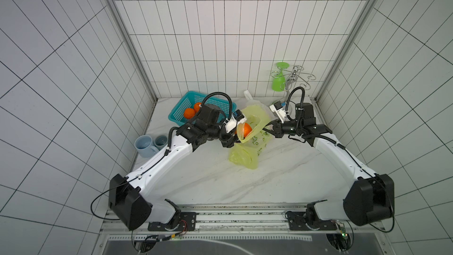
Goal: Place the oranges into plastic bags & tie knots
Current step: Place the orange in the plastic bag, then pick up the orange from the basket.
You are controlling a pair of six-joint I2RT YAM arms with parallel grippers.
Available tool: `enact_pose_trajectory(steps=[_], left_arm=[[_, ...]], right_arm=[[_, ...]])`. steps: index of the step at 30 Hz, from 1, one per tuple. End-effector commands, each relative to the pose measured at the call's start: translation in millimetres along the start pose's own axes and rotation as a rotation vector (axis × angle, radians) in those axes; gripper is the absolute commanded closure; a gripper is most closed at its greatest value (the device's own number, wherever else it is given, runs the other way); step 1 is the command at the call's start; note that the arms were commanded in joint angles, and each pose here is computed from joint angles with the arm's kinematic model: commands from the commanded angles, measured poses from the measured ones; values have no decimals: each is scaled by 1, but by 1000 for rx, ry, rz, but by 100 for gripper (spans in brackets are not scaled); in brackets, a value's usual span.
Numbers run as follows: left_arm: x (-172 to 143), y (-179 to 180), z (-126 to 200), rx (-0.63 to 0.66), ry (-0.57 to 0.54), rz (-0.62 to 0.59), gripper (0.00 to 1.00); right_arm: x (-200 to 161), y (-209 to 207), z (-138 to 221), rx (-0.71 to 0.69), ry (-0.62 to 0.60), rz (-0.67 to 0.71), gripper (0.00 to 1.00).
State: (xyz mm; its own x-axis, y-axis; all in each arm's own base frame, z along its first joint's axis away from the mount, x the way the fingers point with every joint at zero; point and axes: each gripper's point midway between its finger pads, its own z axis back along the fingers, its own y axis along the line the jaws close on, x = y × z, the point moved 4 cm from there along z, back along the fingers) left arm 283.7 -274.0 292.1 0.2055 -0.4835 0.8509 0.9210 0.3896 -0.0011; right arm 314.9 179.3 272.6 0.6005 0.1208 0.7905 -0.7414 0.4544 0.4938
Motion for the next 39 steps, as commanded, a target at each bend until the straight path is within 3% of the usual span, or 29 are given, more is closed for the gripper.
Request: enact_pose_trajectory(steps=[1, 5, 7, 11, 15, 19, 21, 24, 27, 30, 32, 37, 39], left_arm=[[1, 33, -28, 229, 22, 1, 39], [-27, 55, -50, 352, 105, -17, 28], [-40, 52, -57, 327, 130, -57, 24], [-36, 37, -60, 221, 63, -64, 14], [-16, 25, -41, 157, 3, -58, 9], [-9, 19, 6, 38, -31, -53, 9], [-17, 17, 31, -61, -58, -61, 10], [-43, 15, 56, -135, 17, -125, 9], [-54, 54, 74, 20, 60, -55, 10], [-63, 161, 98, 487, -37, 214, 10], [-92, 216, 94, 715, 98, 249, 10], [-146, 304, 53, 862, 414, 235, 7], [-160, 325, 36, 853, 465, 227, 7]], right_arm=[[27, 18, 7, 30, -44, 82, 100], [31, -3, 19, -51, -82, 5, 100], [31, -16, 24, -54, -93, -47, 100], [20, -20, 12, 21, -78, -86, 100], [14, -23, 7, -1, -61, -73, 100], [18, -45, 21, -154, -85, -81, 100], [18, -52, 26, -176, -95, -101, 100], [17, -52, 24, -127, -108, -131, 100], [18, -49, 24, -105, -116, -122, 100], [17, -47, 26, -108, -119, -97, 100], [18, -45, 26, -102, -124, -88, 100], [17, -42, 29, -114, -128, -70, 100], [16, -42, 29, -120, -126, -65, 100]])
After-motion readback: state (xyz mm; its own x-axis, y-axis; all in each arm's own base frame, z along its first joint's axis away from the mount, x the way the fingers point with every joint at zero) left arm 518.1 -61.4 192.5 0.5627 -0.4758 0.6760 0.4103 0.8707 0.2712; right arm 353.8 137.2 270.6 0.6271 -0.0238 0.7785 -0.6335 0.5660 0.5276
